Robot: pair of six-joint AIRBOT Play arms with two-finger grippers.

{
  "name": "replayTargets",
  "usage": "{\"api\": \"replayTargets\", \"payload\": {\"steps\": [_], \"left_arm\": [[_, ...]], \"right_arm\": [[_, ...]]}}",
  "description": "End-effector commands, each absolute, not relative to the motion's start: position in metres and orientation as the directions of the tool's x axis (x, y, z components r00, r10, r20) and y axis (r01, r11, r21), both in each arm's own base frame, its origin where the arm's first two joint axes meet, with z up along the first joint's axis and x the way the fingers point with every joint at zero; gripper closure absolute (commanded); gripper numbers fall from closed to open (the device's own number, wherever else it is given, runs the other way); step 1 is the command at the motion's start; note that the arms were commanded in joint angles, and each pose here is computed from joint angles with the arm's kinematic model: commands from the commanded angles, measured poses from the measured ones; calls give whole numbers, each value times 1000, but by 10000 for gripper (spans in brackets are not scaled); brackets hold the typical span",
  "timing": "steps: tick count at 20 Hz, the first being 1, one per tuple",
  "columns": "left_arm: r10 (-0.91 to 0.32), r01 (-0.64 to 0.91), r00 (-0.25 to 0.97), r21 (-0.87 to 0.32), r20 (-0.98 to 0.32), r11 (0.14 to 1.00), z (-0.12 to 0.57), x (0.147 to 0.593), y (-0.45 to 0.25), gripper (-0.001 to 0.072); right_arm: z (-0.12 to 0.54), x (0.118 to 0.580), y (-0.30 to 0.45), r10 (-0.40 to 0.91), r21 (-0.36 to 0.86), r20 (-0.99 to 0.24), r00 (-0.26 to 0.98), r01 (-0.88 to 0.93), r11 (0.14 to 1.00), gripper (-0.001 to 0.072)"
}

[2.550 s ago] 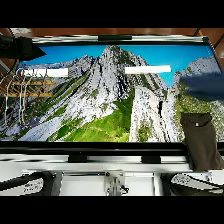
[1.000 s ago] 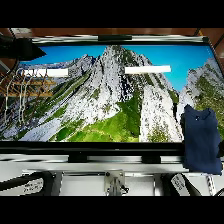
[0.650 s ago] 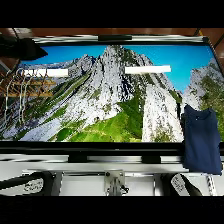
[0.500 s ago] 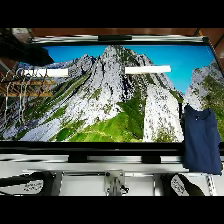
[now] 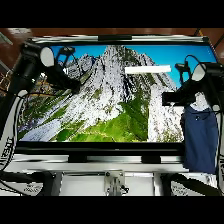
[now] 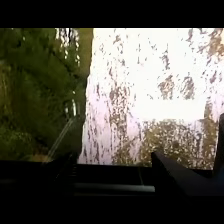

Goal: Fold the shirts.

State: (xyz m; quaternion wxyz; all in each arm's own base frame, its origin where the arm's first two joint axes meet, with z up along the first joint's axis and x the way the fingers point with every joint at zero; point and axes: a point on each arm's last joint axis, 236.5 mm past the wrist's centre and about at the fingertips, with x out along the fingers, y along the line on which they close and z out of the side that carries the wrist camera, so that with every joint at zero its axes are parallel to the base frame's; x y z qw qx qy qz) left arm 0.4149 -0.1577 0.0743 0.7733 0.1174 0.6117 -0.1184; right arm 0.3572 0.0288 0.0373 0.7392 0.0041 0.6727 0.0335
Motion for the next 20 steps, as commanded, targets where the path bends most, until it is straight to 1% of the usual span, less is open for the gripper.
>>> {"api": "replayTargets", "payload": {"steps": [1, 3, 5, 8, 20], "left_arm": [[-6, 328, 181, 55, -983, 943, 42, 399, -165, 2], [-23, 334, 211, 50, -977, 941, 46, 403, -170, 1], [-36, 335, 215, 39, -976, 941, 46, 404, -173, 1], [-49, 336, 240, 36, -970, 941, 47, 410, -176, 1], [-51, 363, 239, 41, -970, 931, 47, 410, -177, 1]], "right_arm": [[25, 338, 42, 49, 51, -998, -25, -77, 996, 127], [25, 343, 29, -5, -5, -1000, -2, -83, 997, 127], [25, 343, 21, -38, -38, -999, 1, -83, 996, 127], [25, 343, 21, -36, -36, -999, 1, -82, 996, 127], [25, 343, 21, -36, -36, -999, 0, -83, 996, 127]]}}
